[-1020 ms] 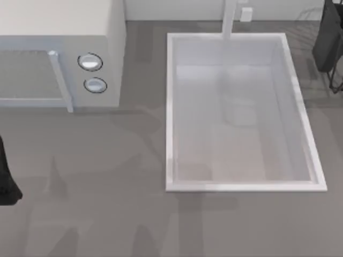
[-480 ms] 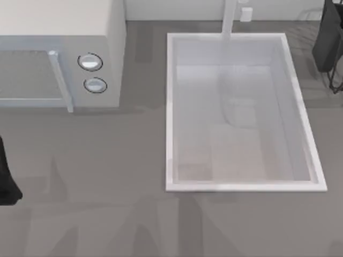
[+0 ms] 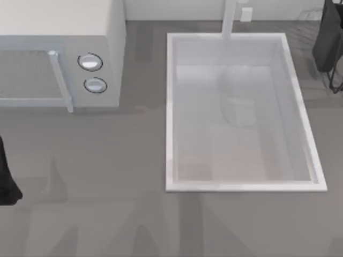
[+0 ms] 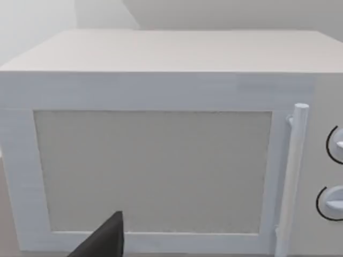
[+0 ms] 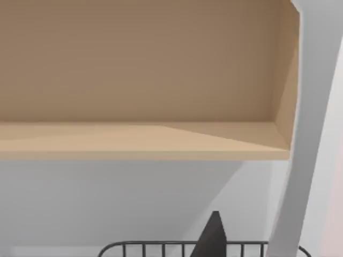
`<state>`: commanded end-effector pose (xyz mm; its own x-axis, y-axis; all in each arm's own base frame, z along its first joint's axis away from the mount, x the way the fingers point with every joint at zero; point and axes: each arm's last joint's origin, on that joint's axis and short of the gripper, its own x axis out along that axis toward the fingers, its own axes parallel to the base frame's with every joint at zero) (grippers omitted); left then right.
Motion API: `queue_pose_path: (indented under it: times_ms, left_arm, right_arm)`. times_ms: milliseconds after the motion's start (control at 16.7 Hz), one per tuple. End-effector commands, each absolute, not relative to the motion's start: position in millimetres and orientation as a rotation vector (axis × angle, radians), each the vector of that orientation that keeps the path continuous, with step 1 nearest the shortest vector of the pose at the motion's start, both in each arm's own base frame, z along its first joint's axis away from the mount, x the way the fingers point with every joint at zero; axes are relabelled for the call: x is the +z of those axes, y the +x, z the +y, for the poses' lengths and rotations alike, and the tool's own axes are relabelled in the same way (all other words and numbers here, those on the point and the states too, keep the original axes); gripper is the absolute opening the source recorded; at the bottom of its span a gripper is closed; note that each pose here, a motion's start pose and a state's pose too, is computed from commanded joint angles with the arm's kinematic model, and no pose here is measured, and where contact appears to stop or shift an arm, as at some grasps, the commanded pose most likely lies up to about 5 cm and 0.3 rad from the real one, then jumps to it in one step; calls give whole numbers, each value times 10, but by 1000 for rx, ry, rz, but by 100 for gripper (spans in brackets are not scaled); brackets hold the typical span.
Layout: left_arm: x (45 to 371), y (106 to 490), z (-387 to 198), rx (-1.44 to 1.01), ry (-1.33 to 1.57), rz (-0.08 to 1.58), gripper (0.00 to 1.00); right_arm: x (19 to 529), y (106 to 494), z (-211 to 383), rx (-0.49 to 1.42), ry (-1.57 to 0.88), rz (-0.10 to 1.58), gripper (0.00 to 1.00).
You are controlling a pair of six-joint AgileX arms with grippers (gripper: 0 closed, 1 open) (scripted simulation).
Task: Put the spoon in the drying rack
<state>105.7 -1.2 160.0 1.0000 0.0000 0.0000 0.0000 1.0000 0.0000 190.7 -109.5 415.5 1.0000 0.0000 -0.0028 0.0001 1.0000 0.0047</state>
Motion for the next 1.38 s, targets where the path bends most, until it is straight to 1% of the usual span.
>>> queue_pose_path:
  times_ms: [120, 300, 540, 720, 960, 1260, 1380]
  left_arm:
    - [1600, 1057, -12, 0, 0, 0, 100]
    - [1600, 1057, -12, 0, 0, 0, 100]
    - [1600, 1057, -12, 0, 0, 0, 100]
    - [1600, 1057, -12, 0, 0, 0, 100]
    - [1600, 1057, -12, 0, 0, 0, 100]
    - [1600, 1057, -12, 0, 0, 0, 100]
    - [1600, 1057, -12, 0, 0, 0, 100]
  right_arm:
    - [4055, 2132, -1177, 9, 7, 6, 0]
    - [3766, 2605, -1316, 13, 6, 8, 0]
    - [3157, 3250, -1364, 5, -6, -6, 0]
    - [2673, 3580, -1261, -3, -10, -15, 0]
    - [2232, 3773, -1096, -9, -1, -2, 0]
    - [2190, 3786, -1077, -10, 0, 0, 0]
    - [2190, 3786, -1077, -10, 0, 0, 15]
